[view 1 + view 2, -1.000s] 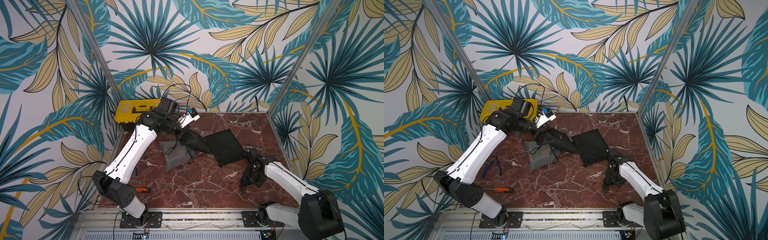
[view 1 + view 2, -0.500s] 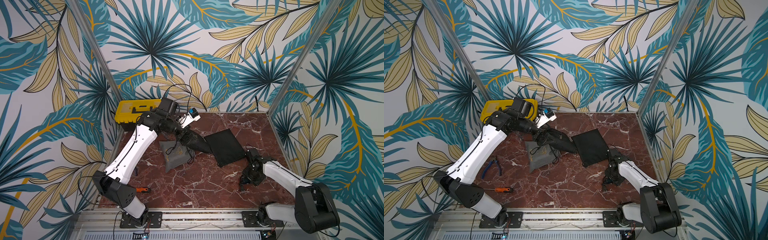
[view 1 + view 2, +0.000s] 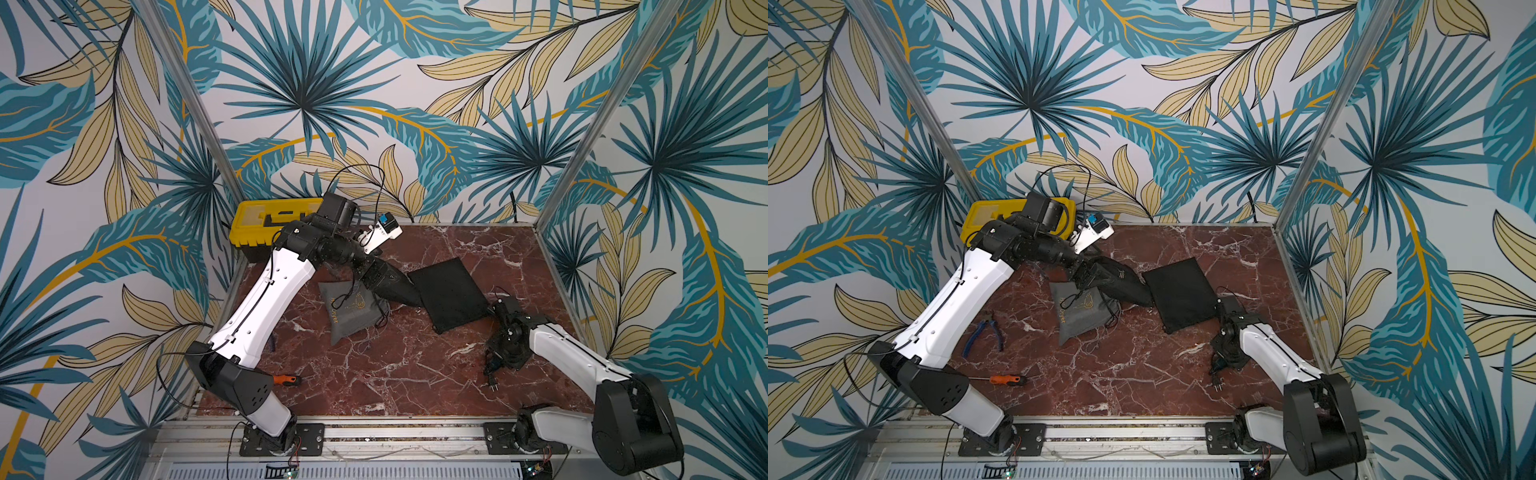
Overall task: Pack away hair dryers
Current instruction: Pick up the hair dryer from the center of the board.
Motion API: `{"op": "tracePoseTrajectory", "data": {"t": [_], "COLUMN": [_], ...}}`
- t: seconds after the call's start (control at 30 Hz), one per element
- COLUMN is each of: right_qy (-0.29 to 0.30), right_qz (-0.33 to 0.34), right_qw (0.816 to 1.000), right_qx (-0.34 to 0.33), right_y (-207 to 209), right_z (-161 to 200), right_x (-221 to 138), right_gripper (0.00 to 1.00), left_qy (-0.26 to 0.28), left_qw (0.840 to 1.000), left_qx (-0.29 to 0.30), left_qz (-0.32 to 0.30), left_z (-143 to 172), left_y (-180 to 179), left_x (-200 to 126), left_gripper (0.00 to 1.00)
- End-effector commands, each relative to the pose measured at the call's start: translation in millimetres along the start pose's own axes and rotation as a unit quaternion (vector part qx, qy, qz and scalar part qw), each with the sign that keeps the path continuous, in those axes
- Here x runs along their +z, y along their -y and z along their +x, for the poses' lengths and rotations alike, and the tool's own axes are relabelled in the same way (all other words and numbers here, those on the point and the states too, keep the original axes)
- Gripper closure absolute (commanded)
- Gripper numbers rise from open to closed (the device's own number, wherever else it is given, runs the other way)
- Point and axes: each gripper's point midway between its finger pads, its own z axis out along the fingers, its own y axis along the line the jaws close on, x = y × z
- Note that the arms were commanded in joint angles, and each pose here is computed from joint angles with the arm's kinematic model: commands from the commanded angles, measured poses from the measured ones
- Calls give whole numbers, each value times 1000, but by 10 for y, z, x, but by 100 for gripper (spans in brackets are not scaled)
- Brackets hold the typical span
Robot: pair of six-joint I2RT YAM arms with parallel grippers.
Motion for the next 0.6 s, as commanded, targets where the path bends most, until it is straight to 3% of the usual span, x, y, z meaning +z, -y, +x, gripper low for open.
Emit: {"op": "tracePoseTrajectory", "data": {"t": [0.0,0.33,0.47,0.57], "right_qy": [36,115,168,215], "right_qz": [-5,-127,-163,-184], "right_qw": [999,981,954,922], "right_qx": [-13,-95,-188,-264], "right_y": [128,-123,-442,-760], "right_z": [-72,-175,-168,-97], "right_x": [-272,-964,-1325,-1653], "right_gripper": [100,100,100,100], "left_qy": [42,117,133,142], "left_qw": [999,993,991,988], "left_qx": [7,-18,-23,-50], "left_qz": [-12,-12,8,40], "left_z": [-336,-909,-972,-981], "left_y": [-17,-197,-254,-279], "left_x": [-141,-402,-460,-476], "left_gripper": [1,0,0,1]}}
